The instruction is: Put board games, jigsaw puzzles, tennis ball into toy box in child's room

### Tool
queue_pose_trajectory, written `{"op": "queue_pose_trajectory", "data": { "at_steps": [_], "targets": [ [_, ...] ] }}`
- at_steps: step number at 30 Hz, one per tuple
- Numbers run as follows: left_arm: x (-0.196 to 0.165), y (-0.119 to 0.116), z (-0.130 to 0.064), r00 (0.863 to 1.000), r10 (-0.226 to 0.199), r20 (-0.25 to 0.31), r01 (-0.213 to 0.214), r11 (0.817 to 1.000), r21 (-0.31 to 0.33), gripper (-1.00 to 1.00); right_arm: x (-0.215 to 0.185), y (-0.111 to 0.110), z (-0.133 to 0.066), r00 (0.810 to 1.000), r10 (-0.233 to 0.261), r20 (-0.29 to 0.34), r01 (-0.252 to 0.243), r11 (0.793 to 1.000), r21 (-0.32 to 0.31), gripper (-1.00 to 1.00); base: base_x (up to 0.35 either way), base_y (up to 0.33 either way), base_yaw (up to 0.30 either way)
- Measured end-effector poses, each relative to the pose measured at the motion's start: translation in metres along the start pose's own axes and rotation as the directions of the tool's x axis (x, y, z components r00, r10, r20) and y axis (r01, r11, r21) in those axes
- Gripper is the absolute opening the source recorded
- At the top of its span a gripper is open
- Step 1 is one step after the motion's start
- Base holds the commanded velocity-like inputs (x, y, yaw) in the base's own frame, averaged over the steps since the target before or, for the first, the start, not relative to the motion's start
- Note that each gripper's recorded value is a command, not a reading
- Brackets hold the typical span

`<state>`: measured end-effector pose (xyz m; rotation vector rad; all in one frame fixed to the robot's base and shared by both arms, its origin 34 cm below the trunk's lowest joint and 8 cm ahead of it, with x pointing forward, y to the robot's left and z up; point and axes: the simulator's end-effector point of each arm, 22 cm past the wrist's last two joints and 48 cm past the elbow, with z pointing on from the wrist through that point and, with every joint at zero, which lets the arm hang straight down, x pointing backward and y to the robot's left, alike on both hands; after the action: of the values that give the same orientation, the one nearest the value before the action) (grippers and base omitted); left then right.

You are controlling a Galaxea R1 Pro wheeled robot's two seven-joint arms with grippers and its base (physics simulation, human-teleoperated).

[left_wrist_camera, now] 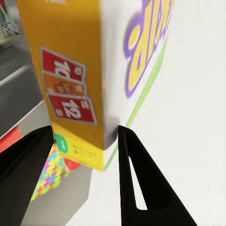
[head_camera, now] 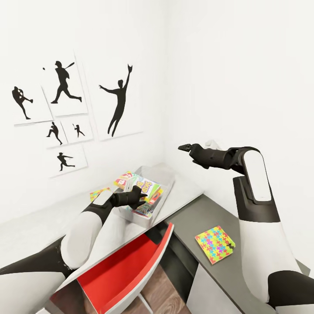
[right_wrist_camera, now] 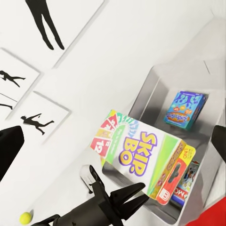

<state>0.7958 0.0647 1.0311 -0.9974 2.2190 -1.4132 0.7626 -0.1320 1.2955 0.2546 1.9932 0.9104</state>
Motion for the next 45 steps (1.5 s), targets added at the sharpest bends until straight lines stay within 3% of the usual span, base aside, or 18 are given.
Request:
{"op": "queue_pose_trajectory", "data": {
  "at_steps": [36,45],
  "targets": [
    [-0.002,0.002,-0.001,1.000,-0.006,0.001,0.006,1.000,-0.003,-1.00,0.004,-0.006,0.004,1.000,0.011,-0.015,-0.011,1.000,0.011,1.00,0.032,0.000,0.000],
    [0.012,0.019,0.005,0.999,-0.031,-0.033,0.029,0.999,-0.035,-1.00,0.004,-0.005,0.004,1.000,0.010,-0.014,-0.010,1.000,0.010,1.00,0.000,0.000,0.000]
  ]
}}
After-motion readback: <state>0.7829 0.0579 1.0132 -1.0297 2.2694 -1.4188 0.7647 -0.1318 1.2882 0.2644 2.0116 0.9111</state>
